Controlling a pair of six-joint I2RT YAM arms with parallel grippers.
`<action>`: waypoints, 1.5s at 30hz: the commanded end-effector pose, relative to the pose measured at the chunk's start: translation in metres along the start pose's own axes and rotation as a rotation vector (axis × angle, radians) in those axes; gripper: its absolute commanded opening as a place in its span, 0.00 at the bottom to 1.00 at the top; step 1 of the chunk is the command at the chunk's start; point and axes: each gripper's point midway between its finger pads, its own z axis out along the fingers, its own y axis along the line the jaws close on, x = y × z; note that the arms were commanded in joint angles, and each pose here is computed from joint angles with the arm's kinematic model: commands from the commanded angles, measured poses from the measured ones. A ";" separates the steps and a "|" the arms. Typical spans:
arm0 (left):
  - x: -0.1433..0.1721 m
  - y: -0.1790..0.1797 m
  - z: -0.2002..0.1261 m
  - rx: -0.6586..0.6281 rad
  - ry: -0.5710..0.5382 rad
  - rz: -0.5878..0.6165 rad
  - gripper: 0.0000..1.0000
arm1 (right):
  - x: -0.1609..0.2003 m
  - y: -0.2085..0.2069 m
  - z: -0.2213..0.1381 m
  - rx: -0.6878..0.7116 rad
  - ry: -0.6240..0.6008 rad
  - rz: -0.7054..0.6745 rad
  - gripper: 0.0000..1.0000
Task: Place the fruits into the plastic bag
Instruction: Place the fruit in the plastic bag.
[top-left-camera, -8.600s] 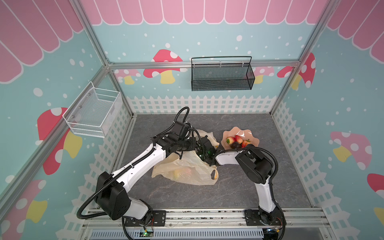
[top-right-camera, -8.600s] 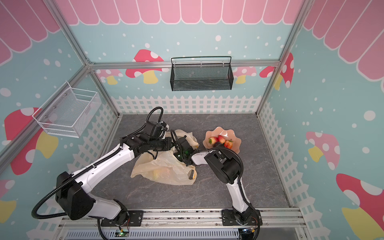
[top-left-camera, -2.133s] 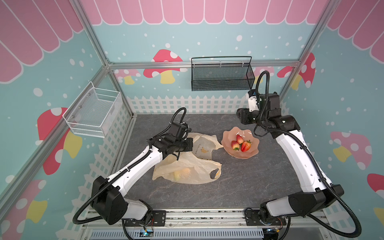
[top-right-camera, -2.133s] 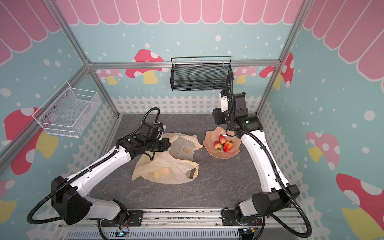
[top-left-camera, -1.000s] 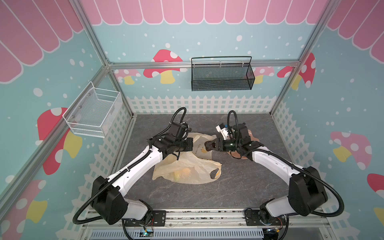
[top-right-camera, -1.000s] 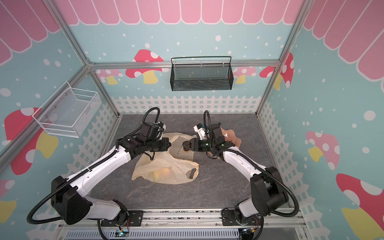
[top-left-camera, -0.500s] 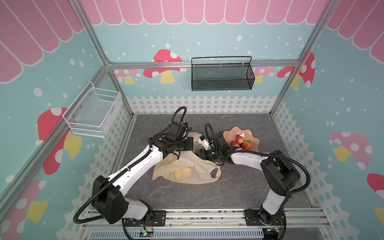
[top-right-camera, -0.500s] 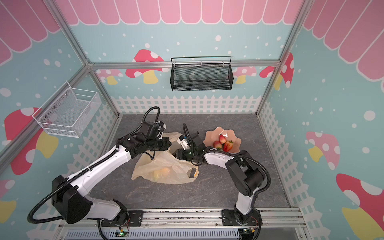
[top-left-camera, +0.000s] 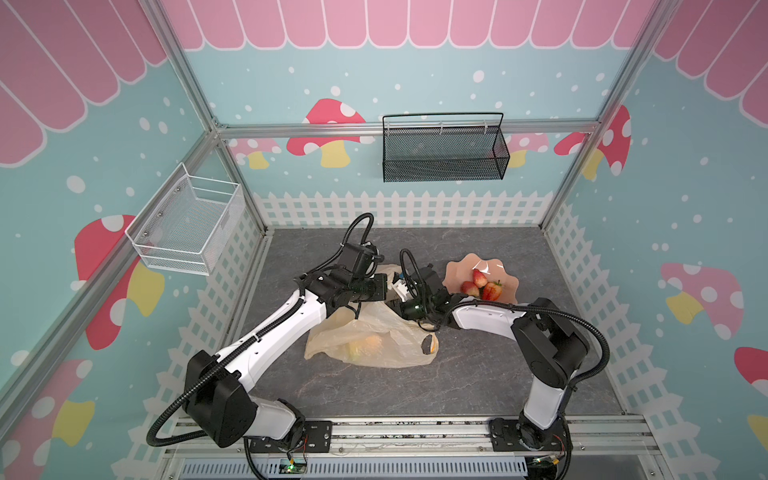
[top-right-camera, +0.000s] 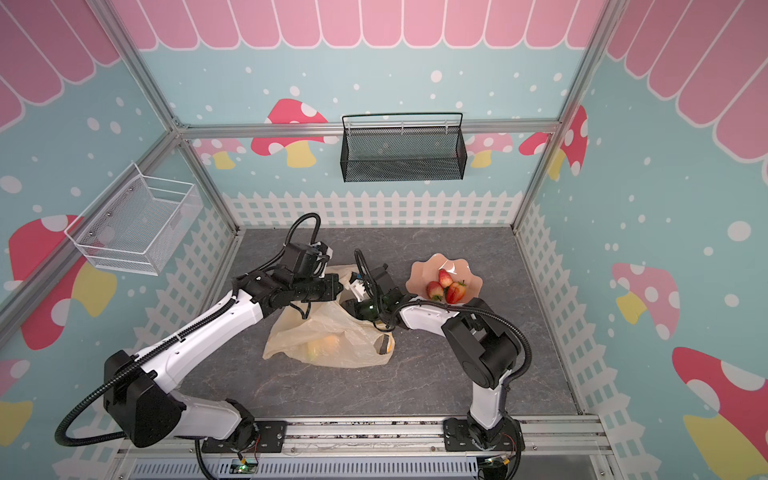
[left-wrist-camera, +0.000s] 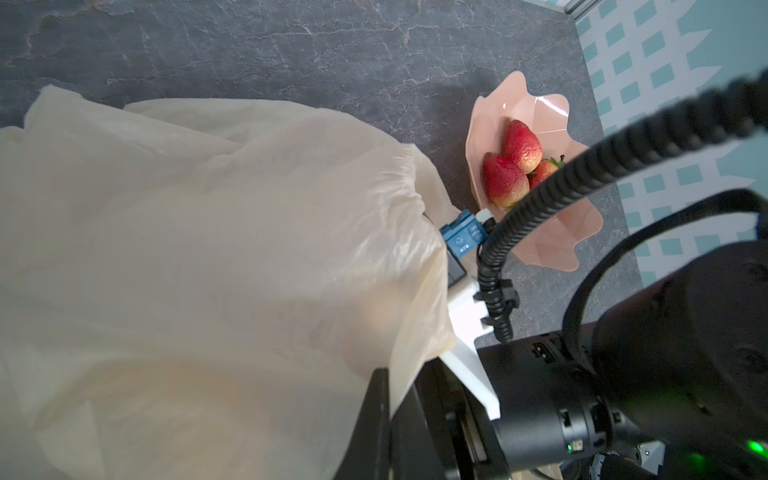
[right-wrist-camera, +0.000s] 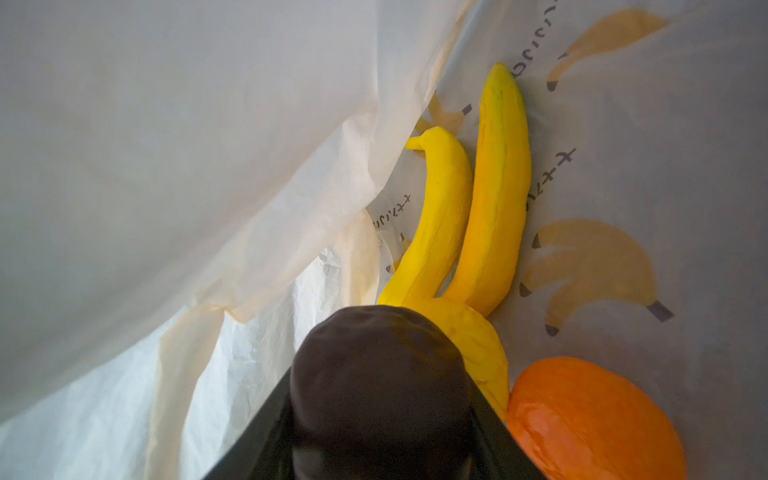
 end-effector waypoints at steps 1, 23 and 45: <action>-0.015 -0.009 -0.003 0.013 -0.041 -0.006 0.00 | 0.009 0.011 0.010 -0.050 0.041 0.015 0.27; -0.012 -0.016 -0.002 0.025 -0.033 0.012 0.00 | -0.004 0.014 0.044 -0.158 0.079 0.170 0.72; -0.008 -0.010 -0.001 0.003 -0.035 0.012 0.00 | -0.006 0.026 -0.005 -0.086 0.044 0.161 0.97</action>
